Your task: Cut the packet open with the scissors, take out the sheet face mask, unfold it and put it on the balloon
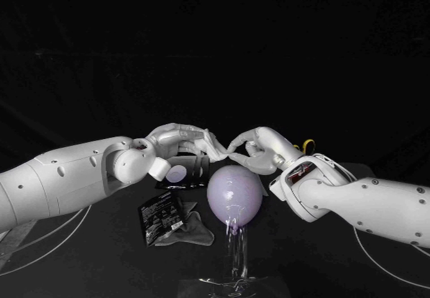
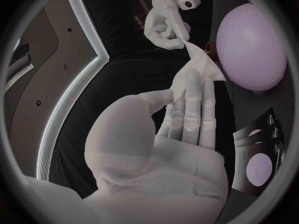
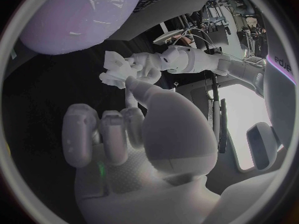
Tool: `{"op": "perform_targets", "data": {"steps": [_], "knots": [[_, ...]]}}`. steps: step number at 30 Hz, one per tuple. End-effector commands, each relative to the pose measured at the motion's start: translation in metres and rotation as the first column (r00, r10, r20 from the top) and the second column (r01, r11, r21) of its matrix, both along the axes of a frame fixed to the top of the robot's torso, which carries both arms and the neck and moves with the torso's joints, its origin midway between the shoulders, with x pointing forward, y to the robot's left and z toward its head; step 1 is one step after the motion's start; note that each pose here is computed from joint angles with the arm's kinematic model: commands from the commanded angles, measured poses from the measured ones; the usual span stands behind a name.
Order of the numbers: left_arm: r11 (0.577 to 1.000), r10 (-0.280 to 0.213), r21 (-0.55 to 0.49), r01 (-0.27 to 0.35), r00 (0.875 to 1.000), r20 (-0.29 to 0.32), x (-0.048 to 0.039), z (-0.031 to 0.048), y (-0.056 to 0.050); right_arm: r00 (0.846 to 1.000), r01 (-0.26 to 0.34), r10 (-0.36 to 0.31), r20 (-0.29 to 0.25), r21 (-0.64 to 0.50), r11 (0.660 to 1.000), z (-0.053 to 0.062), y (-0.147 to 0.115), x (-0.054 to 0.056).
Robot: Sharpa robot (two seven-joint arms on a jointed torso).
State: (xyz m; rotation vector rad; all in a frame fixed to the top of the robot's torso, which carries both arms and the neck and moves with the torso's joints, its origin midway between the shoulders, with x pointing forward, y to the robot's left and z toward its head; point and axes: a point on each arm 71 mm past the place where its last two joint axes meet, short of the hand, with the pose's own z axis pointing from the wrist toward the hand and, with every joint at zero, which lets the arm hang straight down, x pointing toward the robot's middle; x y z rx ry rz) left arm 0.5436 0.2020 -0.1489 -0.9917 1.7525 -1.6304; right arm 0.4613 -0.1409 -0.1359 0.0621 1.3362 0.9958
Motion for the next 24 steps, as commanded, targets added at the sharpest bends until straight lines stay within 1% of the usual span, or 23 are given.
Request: {"op": "perform_targets", "data": {"steps": [1,9,14,24], "knots": [[1.000,-0.018,-0.014,0.018,1.000,0.020,-0.0005,0.0038,-0.003,1.000,0.009,-0.009,0.016,-0.012,1.000,0.001,-0.001,0.001],[1.000,-0.011,-0.011,0.011,1.000,0.023,-0.0002,0.0052,-0.002,0.999,0.037,-0.036,0.036,-0.028,0.999,0.000,-0.009,0.007],[1.000,-0.001,-0.007,0.001,1.000,0.024,0.0001,0.0060,-0.001,0.997,0.057,-0.054,0.061,-0.045,0.997,0.000,-0.014,0.011],[0.999,0.044,0.007,-0.044,0.999,0.026,0.0020,0.0067,0.002,0.992,0.083,-0.075,0.097,-0.081,0.993,-0.001,-0.019,0.016]]}}
